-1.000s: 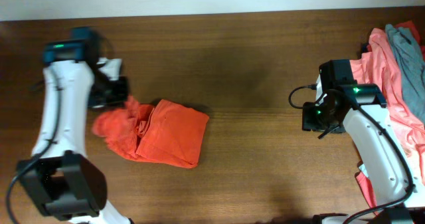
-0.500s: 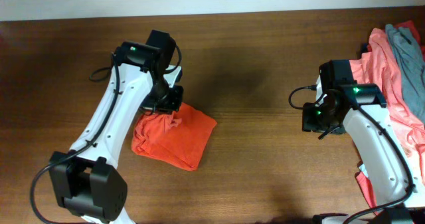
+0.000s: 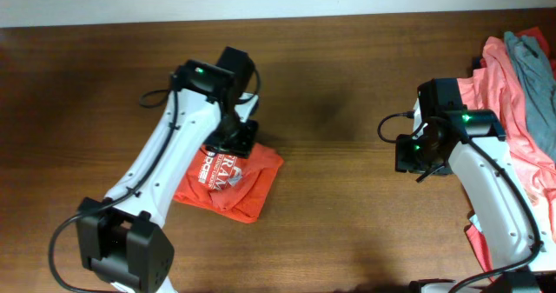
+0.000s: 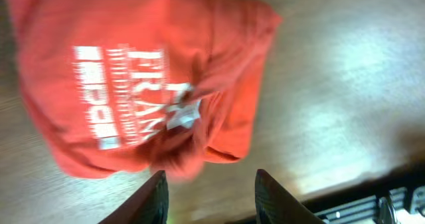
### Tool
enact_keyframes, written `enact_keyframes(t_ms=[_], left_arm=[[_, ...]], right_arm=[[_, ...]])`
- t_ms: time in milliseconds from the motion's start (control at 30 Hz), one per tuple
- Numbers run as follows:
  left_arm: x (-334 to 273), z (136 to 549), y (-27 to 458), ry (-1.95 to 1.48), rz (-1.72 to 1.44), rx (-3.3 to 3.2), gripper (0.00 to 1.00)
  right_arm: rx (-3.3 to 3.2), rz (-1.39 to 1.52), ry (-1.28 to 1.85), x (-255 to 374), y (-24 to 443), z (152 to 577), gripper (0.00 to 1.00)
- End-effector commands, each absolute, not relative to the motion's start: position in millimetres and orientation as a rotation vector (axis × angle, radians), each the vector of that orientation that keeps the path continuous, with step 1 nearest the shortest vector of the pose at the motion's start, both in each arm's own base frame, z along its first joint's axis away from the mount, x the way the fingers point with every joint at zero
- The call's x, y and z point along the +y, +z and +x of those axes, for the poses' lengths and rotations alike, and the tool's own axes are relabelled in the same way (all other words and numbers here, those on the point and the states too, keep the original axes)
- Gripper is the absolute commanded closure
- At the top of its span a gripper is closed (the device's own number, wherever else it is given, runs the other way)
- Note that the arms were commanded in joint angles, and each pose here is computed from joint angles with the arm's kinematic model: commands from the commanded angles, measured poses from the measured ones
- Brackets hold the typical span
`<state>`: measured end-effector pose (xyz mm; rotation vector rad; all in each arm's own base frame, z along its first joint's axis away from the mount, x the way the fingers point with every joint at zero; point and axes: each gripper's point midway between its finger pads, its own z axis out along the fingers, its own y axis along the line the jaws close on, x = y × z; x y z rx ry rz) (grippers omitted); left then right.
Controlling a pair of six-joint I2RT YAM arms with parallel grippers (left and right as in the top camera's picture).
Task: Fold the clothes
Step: 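Move the right gripper to the folded bundle and press it flat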
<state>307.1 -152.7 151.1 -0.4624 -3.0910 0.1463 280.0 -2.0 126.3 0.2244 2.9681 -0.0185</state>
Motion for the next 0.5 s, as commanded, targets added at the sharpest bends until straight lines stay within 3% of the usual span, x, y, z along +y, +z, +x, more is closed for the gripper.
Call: enact_keyframes(t_ms=[0, 167, 433, 467], left_arm=[[-169.4, 295.3, 148.3, 0.181, -0.526, -3.052, 0.58], [-152.6, 298.0, 147.6, 0.076, -0.511, -3.059, 0.62], [-82.0, 330.9, 147.2, -0.046, -0.218, -3.14, 0.63], [-71.3, 338.8, 147.2, -0.038, -0.161, -3.164, 0.62]], right_arm=[[2.946, 0.231, -0.017, -2.9, 132.0, 283.8, 0.49], [2.949, 0.2, 0.02, 1.8, 132.0, 284.1, 0.48], [2.824, -0.307, 0.711, 99.1, 152.5, 280.9, 0.48], [2.809, -0.358, 0.752, 112.1, 154.7, 278.7, 0.43]])
